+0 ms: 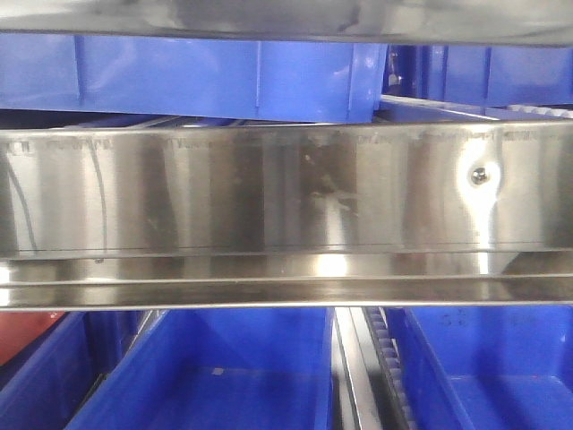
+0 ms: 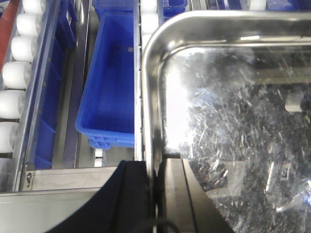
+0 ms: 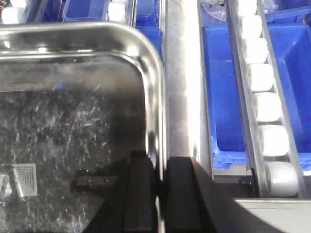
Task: Stack silver trays without gaps
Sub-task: 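Lift the silver tray up off the shelf with both grippers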
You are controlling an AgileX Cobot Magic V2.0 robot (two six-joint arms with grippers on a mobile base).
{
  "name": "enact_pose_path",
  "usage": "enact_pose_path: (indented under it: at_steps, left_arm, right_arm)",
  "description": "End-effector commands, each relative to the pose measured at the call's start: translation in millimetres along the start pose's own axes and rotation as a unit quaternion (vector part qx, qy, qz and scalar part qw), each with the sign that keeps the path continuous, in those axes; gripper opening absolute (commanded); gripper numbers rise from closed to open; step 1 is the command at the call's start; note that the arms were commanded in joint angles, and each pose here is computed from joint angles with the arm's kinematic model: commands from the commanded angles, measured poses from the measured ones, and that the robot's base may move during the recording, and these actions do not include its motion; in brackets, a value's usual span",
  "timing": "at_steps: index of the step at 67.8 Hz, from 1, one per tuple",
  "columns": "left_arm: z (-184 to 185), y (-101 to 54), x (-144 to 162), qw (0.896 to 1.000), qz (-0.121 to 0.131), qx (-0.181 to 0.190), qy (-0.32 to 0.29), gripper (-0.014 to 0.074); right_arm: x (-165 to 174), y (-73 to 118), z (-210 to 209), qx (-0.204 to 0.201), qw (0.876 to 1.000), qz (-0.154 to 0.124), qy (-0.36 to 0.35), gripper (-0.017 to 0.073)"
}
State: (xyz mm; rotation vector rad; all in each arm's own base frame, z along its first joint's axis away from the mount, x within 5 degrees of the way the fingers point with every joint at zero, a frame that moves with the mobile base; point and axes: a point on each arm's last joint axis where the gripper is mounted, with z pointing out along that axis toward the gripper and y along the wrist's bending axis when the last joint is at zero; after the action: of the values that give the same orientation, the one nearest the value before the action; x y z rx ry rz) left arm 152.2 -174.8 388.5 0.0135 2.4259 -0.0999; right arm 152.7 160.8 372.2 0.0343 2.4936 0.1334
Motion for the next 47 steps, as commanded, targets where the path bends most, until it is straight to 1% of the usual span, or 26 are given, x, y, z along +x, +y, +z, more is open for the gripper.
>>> enact_pose_path:
  at_steps: [1, 36, 47]
  left_arm:
    - [-3.5, -6.9, -1.8, 0.999, 0.003, 0.034, -0.019, -0.0016]
    - [-3.5, -6.9, -1.7, 0.999, 0.003, 0.034, -0.019, -0.0016]
    - [-3.5, -5.7, -4.2, 0.999, 0.008, 0.028, -0.033, -0.0016]
  right_arm:
    - [-4.1, 5.6, -5.7, -0.039, 0.999, -0.002, -0.022, -0.0015]
    - [-4.1, 5.6, -5.7, -0.039, 0.999, -0.002, -0.022, -0.0015]
    - [-4.1, 5.6, -5.7, -0.039, 0.999, -0.002, -0.022, -0.0015]
